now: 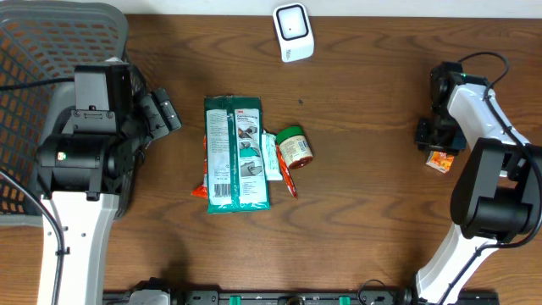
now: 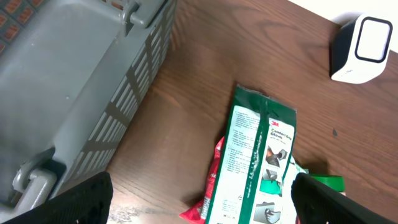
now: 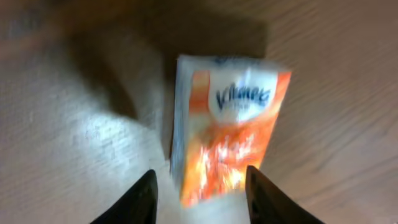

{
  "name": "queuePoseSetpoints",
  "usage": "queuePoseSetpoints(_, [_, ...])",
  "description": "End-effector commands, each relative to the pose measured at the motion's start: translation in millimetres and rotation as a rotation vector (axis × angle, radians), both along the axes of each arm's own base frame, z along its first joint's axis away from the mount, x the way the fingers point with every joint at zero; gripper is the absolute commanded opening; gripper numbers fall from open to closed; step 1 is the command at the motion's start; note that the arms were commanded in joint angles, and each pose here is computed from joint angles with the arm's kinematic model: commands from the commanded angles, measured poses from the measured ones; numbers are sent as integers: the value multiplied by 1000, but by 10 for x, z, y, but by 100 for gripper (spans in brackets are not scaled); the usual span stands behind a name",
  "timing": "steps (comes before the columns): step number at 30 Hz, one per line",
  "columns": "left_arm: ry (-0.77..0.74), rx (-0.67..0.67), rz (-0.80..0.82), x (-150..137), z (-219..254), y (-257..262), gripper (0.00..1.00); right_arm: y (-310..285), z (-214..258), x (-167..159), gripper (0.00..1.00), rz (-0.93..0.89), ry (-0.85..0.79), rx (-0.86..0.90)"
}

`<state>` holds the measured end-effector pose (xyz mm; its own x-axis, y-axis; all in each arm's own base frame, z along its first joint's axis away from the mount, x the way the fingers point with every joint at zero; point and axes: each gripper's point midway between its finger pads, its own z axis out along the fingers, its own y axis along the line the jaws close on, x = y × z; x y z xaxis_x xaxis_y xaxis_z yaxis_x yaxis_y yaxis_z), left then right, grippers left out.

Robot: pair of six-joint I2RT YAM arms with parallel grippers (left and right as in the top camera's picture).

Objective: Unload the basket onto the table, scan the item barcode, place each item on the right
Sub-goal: 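Carry the Kleenex pack right and set it on the table, then move the right gripper over the green-lidded Knorr jar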

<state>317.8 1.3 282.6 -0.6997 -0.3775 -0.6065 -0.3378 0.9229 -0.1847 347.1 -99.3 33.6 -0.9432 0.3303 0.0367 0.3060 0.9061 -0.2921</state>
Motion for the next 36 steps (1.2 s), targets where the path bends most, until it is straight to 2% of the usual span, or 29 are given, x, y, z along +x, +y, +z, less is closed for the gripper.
queuePoseSetpoints(1, [-4, 15, -1, 2, 26, 26, 91, 98, 429, 221, 45, 27, -94, 33])
queuePoseSetpoints(2, [-4, 15, -1, 2, 26, 26, 92, 191, 537, 255, 46, 47, -110, 66])
queuePoseSetpoints(6, [-4, 15, -1, 2, 26, 26, 92, 758, 876, 346, 62, 231, -164, 255])
queuePoseSetpoints(11, [-4, 15, -1, 2, 26, 26, 91, 1628, 1105, 352, 67, 412, -225, 444])
queuePoseSetpoints(14, [-4, 15, -1, 2, 26, 26, 91, 2225, 1090, 287, 73, 492, -220, 475])
queuePoseSetpoints(20, [-4, 15, -1, 2, 26, 26, 91, 2948, 1129, 281, 77, 608, -296, 497])
queuePoseSetpoints(25, [-4, 15, -1, 2, 26, 26, 91, 3174, 1093, 330, 77, 652, -333, 493])
queuePoseSetpoints(36, [-4, 15, -1, 2, 26, 26, 91, 3465, 327, 453, 73, 707, -245, 473])
